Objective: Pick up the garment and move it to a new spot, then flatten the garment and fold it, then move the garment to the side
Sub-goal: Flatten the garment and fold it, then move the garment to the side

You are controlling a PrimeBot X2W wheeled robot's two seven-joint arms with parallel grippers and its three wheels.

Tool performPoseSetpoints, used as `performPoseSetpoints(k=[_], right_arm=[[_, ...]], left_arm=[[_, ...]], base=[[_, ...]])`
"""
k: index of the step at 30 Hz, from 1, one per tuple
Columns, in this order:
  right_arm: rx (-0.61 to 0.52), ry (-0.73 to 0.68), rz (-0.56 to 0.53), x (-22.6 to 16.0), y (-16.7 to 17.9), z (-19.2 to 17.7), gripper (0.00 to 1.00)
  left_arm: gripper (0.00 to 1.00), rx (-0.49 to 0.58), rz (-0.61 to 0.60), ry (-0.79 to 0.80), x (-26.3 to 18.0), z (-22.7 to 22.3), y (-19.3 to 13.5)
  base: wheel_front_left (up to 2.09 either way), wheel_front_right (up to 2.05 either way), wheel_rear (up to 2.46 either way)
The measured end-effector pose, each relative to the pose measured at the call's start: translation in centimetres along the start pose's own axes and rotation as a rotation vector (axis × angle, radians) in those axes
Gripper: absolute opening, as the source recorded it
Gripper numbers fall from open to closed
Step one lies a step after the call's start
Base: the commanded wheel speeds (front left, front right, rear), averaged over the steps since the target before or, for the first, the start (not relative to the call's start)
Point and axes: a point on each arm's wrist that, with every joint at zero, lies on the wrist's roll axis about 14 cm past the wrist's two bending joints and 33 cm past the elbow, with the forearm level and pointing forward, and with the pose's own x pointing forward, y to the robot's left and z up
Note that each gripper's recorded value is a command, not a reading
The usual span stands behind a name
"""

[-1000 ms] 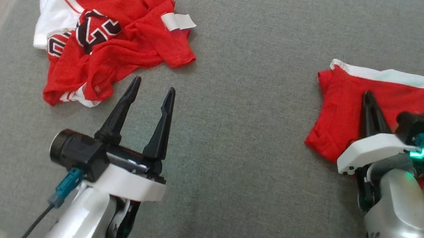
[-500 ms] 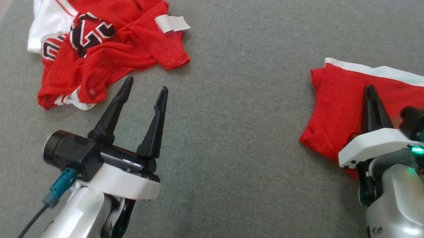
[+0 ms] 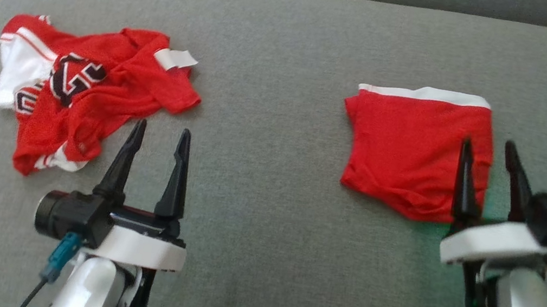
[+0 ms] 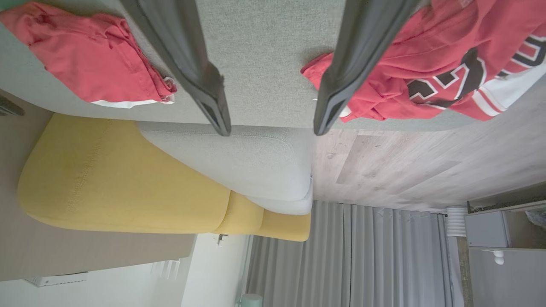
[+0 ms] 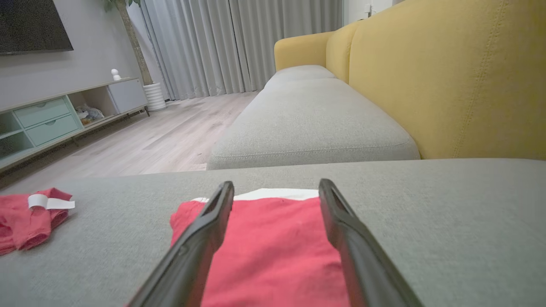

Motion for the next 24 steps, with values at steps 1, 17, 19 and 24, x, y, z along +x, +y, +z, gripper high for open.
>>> performPoseSetpoints(k=[1,17,19,24], right_arm=[[0.001,0.001,-0.006,-0.7,-0.1,-0.1,1.0],[0.045,0.066,-0.038,-4.4,-0.4,-2.2,1.0],[0.041,0.079,-0.04,-4.0,-0.6,-2.4,1.0],[0.029,0.132,-0.088,-1.6,-2.5,-2.9,1.0]], left_arm=[[1.0,0.0,-0.005,-0.004,0.0,0.1,-0.2],[1.0,-0.001,-0.01,0.034,-0.5,-1.1,-0.2],[1.0,0.005,-0.009,0.044,-0.5,-1.5,-0.1],[1.0,0.006,-0.001,0.078,-0.3,-2.7,0.4]], base=[[0.0,0.0,0.0],[0.0,0.0,0.0],[0.0,0.0,0.0],[0.0,0.0,0.0]])
